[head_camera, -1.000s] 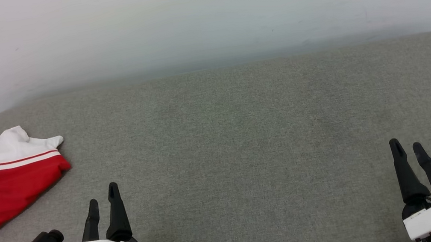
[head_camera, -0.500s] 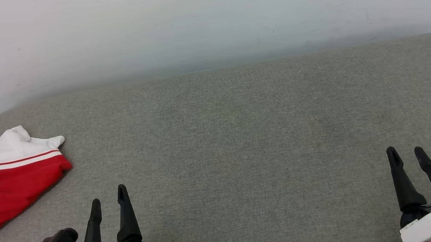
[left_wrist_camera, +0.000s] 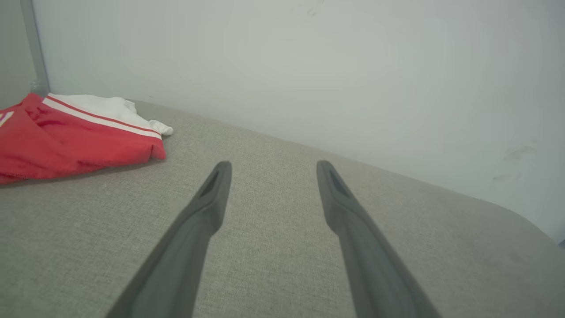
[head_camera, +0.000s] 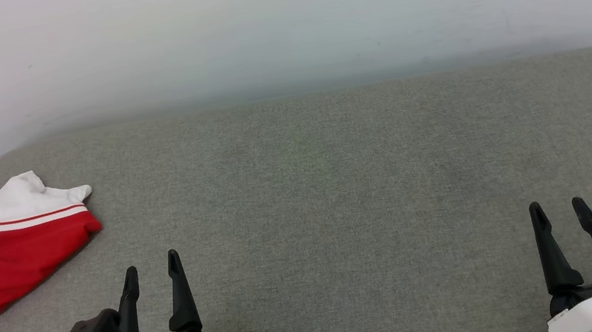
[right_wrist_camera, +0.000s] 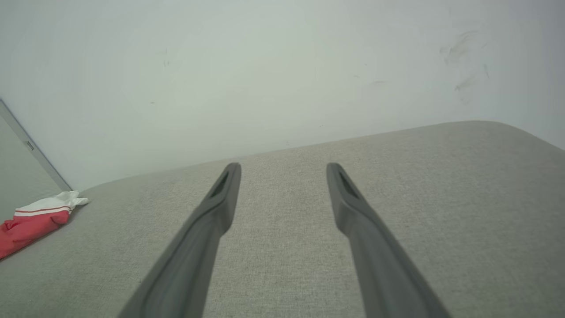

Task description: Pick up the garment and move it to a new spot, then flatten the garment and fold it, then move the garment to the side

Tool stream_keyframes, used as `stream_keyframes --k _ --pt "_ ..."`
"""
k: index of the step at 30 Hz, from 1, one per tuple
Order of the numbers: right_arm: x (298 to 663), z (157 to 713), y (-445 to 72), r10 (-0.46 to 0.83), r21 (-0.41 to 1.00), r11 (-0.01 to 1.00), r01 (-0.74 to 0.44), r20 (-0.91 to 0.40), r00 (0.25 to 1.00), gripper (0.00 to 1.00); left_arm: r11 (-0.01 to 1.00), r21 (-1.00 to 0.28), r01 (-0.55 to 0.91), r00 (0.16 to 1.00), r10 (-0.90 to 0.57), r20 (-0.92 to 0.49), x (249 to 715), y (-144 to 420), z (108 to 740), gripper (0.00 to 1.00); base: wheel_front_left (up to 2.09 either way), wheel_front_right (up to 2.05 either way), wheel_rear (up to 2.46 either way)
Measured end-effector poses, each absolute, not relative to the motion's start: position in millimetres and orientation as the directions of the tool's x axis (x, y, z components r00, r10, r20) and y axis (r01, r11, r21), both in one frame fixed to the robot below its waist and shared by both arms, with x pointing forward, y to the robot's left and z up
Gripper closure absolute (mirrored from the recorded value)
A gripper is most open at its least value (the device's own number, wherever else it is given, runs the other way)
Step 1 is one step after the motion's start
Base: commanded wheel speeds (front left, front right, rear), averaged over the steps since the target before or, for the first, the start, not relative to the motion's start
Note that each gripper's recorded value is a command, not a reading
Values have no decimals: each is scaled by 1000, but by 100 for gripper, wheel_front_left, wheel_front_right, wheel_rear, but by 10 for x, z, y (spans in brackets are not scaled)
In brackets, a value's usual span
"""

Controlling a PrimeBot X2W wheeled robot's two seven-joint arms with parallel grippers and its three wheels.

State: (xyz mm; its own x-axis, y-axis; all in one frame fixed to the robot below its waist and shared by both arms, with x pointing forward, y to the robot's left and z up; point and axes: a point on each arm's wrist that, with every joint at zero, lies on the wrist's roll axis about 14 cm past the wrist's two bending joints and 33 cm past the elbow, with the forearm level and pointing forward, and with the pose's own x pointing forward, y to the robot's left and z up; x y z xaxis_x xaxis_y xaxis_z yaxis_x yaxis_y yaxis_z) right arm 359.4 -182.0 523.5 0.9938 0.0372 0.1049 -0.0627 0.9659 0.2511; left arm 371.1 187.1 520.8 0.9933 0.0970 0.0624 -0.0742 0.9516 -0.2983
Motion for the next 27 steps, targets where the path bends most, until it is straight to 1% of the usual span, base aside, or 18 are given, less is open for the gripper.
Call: stream_keyframes --k 15,27 --pt "3572 5379 -1779 65 99 992 -82 160 985 0 986 -154 -57 991 75 114 3696 1799 5285 0 0 0 0" --pt "3544 5419 -1784 70 52 995 -80 183 981 0 996 -68 -51 987 61 148 3669 1772 5337 0 0 0 0"
